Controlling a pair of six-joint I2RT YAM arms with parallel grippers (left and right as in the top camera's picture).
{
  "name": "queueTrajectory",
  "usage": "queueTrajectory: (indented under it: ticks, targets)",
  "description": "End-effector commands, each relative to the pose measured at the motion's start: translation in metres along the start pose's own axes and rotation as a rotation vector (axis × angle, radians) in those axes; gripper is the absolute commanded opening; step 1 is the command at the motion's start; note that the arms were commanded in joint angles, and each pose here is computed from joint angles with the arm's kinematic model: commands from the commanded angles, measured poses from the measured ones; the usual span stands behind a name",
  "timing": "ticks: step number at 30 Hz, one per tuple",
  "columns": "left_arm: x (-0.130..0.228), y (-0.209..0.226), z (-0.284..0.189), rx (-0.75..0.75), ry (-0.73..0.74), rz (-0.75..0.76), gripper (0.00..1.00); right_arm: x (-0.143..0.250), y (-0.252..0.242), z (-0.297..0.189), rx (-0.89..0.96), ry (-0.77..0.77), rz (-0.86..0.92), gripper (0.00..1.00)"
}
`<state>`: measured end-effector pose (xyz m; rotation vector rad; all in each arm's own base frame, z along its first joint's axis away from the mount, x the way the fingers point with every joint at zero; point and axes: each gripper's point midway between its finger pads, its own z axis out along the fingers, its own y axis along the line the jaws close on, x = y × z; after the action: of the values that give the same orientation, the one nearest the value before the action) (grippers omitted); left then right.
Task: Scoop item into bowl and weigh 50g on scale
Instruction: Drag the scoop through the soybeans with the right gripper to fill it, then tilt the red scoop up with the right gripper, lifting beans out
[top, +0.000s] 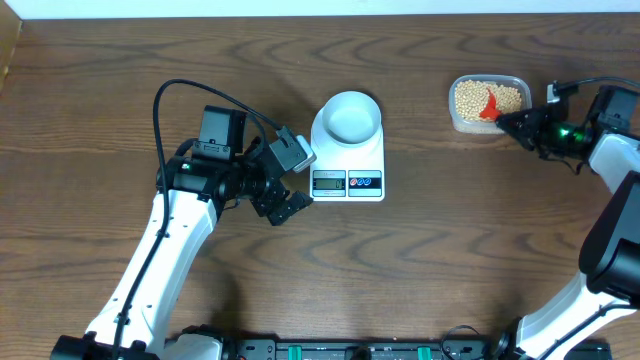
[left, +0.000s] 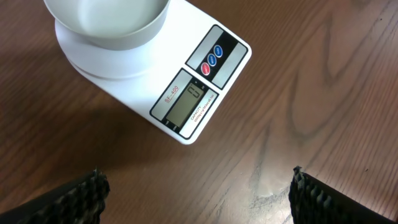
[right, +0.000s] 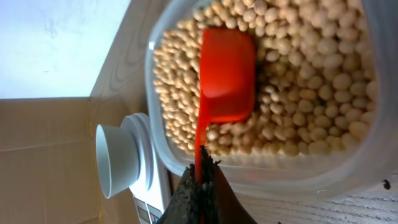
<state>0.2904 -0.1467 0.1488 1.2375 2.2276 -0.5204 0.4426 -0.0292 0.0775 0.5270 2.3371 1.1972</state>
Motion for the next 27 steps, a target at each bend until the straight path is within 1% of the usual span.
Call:
queueTrajectory:
  ticks: [1, 5, 12, 14, 19, 27]
  targets:
    - [-0.009, 0.002, -0.005, -0.004, -0.023, 0.015, 0.95, 0.008, -0.002, 0.010, -0.018, 0.037, 0.038, 0.01]
    - [-0.009, 0.002, -0.005, -0.004, -0.023, 0.015, 0.95, 0.007, 0.000, 0.002, -0.063, 0.038, 0.064, 0.01]
    - [-0.009, 0.002, -0.005, -0.004, -0.023, 0.015, 0.95, -0.002, -0.013, -0.015, -0.056, 0.000, 0.109, 0.01]
    - [-0.009, 0.002, -0.005, -0.004, -0.023, 0.015, 0.95, -0.003, -0.013, -0.017, -0.062, -0.005, 0.105, 0.01]
    - [-0.009, 0.002, -0.005, -0.004, -0.023, 0.015, 0.95, -0.007, 0.002, -0.023, -0.160, -0.007, 0.064, 0.01]
    - [-0.009, 0.002, -0.005, -0.004, -0.023, 0.015, 0.95, -0.014, 0.001, -0.039, -0.211, -0.038, 0.044, 0.01]
